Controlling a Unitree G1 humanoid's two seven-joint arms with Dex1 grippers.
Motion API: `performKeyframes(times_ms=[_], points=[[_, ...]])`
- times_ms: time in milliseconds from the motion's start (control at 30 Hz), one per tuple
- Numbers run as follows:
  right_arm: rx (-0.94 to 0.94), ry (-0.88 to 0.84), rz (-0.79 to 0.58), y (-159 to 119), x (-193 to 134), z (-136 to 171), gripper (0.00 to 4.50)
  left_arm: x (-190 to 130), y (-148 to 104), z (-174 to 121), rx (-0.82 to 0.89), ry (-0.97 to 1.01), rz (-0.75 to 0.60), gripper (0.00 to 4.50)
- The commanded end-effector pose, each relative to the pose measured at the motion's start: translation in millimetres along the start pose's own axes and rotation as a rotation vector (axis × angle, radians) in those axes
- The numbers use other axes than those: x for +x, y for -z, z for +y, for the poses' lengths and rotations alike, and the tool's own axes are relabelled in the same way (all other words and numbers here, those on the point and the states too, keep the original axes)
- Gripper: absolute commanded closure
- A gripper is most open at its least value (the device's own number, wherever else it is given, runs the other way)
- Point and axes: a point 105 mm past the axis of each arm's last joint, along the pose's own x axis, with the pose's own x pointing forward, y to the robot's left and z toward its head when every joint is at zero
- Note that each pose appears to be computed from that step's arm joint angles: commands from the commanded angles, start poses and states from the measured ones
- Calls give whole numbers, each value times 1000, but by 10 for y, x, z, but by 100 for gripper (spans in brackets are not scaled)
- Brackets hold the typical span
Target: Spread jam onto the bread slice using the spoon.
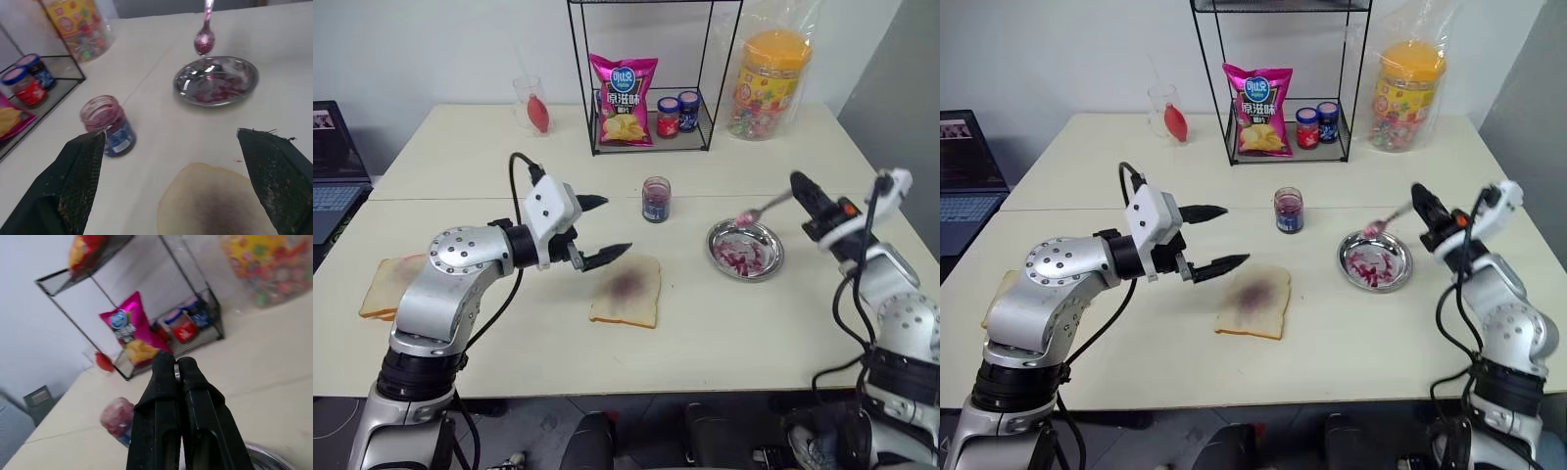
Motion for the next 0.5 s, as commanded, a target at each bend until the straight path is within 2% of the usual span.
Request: performKeyframes(times_ms=[33, 333, 500], points=[[-100, -154, -25, -116, 427, 456, 449, -101, -22, 129, -18, -143, -9, 0], [-243, -246, 46, 105, 1093, 807, 449, -190, 151, 197, -60, -256, 86, 0], [-356, -285, 77, 291, 1296, 855, 449, -186, 148, 166, -97, -260, 84, 0]])
